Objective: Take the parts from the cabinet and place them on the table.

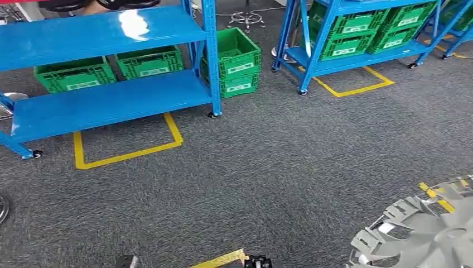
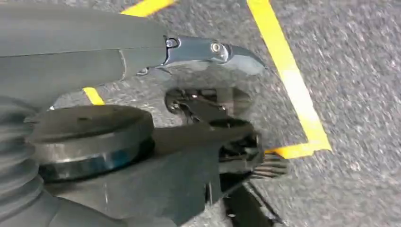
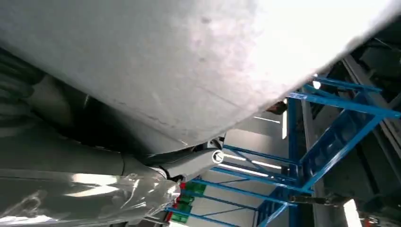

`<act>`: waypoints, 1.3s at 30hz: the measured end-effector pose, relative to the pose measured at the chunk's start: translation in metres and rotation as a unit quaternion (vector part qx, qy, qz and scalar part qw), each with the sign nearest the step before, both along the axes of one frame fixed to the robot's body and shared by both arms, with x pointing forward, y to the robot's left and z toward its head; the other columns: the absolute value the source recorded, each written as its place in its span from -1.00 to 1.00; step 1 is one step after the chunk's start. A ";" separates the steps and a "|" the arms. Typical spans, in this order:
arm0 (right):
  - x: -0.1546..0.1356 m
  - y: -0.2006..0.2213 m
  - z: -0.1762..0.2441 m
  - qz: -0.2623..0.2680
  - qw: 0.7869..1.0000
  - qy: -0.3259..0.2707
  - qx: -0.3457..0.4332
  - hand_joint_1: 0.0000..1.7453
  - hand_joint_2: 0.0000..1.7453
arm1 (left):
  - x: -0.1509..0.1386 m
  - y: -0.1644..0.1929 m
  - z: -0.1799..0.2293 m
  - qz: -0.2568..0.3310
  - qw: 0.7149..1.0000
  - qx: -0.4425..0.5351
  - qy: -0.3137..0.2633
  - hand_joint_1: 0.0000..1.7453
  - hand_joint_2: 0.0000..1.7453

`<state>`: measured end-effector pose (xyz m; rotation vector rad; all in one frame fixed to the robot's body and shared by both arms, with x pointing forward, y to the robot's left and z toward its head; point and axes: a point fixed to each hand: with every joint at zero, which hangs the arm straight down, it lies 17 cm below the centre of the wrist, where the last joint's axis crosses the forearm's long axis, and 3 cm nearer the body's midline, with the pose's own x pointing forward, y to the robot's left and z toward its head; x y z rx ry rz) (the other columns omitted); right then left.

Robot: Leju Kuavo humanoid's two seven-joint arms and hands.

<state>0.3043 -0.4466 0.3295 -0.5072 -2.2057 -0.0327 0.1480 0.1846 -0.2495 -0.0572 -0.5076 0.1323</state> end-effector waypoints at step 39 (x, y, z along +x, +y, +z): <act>-0.018 -0.015 0.003 -0.002 1.000 -0.014 0.010 1.00 1.00 | -0.002 -0.003 0.000 -0.001 1.000 -0.002 0.002 -1.00 1.00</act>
